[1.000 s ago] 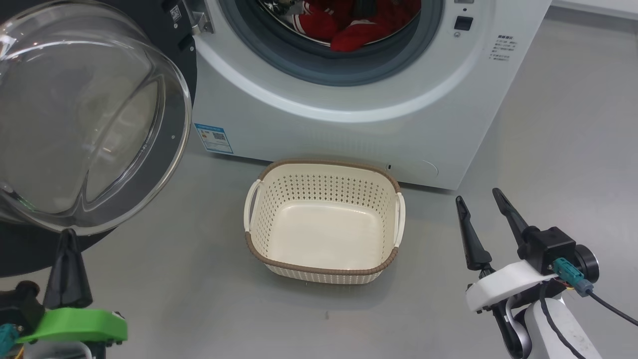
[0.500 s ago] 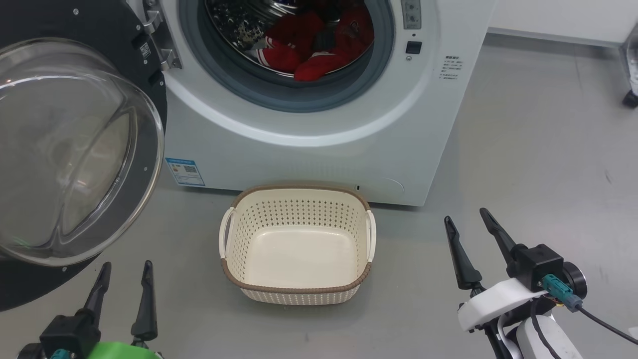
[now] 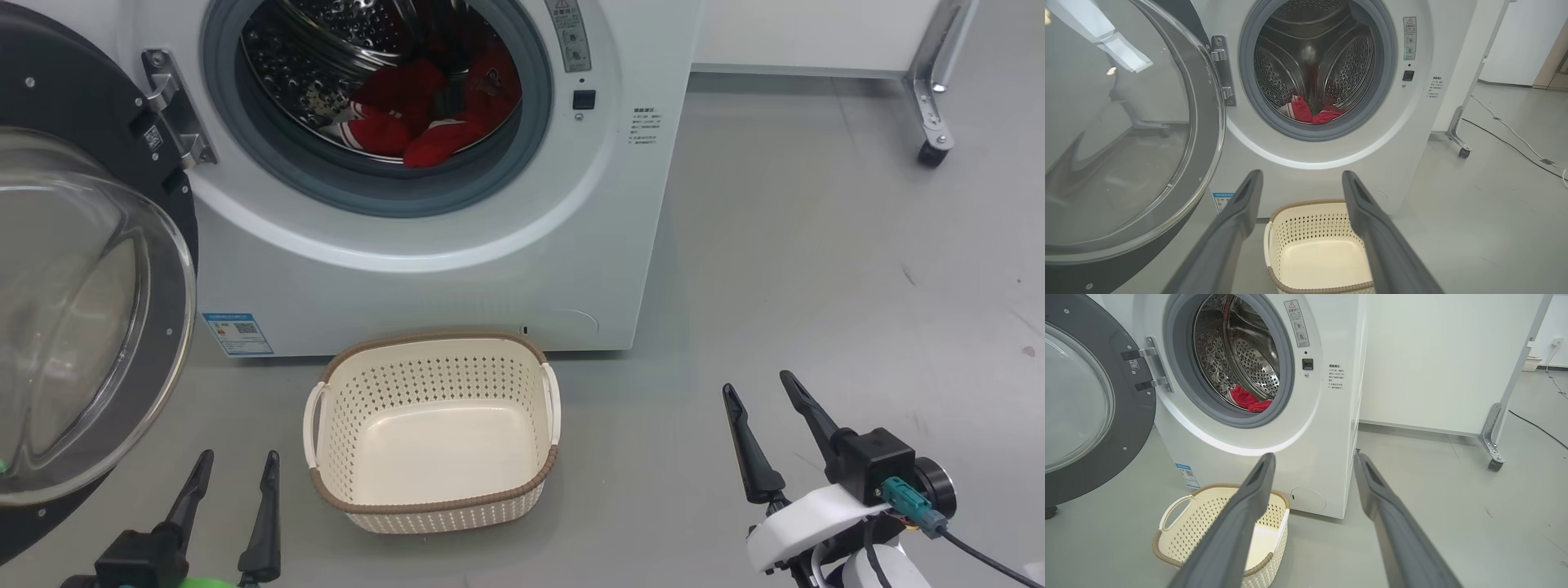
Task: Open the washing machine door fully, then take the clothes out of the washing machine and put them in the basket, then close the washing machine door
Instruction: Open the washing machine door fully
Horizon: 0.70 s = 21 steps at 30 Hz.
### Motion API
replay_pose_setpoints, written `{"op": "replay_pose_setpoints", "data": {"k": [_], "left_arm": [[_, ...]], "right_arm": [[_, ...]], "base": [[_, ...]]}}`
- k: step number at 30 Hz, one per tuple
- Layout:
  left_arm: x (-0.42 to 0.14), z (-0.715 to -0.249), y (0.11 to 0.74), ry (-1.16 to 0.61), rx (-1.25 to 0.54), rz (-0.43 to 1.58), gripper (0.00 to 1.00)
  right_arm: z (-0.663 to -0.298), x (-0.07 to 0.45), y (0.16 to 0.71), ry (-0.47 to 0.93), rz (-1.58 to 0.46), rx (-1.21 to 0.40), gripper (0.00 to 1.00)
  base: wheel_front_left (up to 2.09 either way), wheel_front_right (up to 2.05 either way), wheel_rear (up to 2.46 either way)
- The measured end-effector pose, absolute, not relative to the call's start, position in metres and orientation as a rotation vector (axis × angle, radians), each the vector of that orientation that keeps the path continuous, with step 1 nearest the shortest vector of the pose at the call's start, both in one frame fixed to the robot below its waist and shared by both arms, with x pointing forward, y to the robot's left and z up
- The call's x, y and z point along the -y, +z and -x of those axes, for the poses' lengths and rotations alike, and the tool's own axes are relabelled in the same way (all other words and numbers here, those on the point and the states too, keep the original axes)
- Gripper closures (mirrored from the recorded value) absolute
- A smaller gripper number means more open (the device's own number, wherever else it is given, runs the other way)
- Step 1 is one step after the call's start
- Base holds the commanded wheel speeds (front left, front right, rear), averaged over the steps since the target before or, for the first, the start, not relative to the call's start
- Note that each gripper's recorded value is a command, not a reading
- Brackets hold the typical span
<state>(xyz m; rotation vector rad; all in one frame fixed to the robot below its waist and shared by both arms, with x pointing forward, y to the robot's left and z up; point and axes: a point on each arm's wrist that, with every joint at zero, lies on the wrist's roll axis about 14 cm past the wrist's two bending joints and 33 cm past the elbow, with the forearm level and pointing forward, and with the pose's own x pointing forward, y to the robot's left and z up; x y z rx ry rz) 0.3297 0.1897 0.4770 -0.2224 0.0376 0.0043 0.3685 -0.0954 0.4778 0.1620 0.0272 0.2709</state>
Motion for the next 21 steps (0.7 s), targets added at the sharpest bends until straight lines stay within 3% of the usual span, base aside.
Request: {"op": "replay_pose_setpoints", "data": {"k": [21], "left_arm": [[-0.159,-0.337,0.480,-0.094,-0.063,0.208,0.00]], "right_arm": [[-0.352,0.124,0.482,0.171,-0.180,-0.006,0.00]], "base": [[0.00,0.00,0.00]]}}
